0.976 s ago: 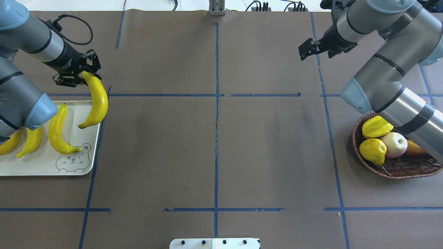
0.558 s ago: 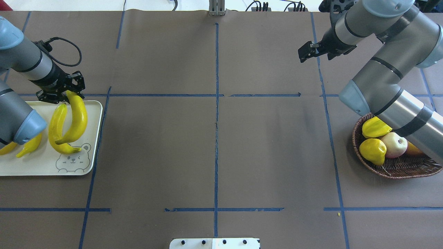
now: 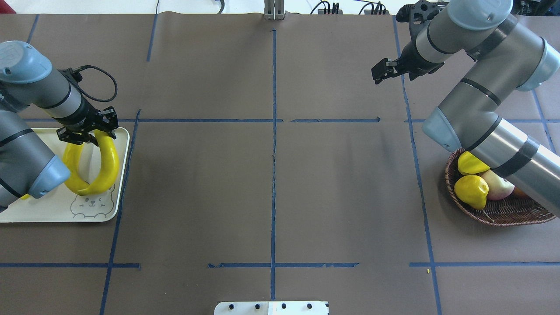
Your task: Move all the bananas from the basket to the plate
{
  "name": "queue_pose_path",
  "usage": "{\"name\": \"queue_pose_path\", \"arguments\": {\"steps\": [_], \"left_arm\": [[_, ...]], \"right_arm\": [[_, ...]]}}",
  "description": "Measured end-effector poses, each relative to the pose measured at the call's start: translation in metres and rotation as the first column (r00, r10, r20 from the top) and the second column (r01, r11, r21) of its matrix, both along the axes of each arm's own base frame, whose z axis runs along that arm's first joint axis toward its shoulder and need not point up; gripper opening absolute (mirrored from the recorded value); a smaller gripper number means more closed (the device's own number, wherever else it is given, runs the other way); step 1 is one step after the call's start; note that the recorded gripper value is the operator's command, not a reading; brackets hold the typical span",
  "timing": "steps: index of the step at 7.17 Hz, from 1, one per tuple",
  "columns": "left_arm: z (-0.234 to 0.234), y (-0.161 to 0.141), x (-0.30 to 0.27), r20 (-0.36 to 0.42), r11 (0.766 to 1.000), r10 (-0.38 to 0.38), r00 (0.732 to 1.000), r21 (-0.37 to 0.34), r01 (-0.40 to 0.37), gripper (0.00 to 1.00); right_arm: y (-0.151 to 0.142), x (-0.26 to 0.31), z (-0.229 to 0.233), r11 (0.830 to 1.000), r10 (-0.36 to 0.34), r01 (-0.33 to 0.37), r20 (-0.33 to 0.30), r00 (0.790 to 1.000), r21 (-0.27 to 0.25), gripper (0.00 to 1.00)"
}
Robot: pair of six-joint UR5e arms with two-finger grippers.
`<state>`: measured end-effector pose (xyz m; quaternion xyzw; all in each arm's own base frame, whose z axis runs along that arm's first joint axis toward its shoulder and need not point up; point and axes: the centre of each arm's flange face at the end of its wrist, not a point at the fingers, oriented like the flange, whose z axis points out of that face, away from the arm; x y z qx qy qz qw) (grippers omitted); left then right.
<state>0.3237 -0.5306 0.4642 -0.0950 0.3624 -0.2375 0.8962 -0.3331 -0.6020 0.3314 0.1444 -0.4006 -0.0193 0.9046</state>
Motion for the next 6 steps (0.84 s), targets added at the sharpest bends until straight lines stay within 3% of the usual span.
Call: {"name": "queue_pose_path", "arguments": {"steps": [4,6], "left_arm": [[0.001,-0.025,-0.048,0.02,0.981,0.109,0.994,0.161,-0.111,1.0],[0.009,-0.046,-0.107,0.079,0.932,0.238,0.968,0.261,-0.25,1.0]], "right_arm": [[0.001,-0.003,0.003,1.0,-0.003,0.003,-0.012,1.0,0.007,1.0],[-0.013,0.018,0.018,0.999,-0.018,0.02,-0.052,0.998,0.035,1.0]]}}
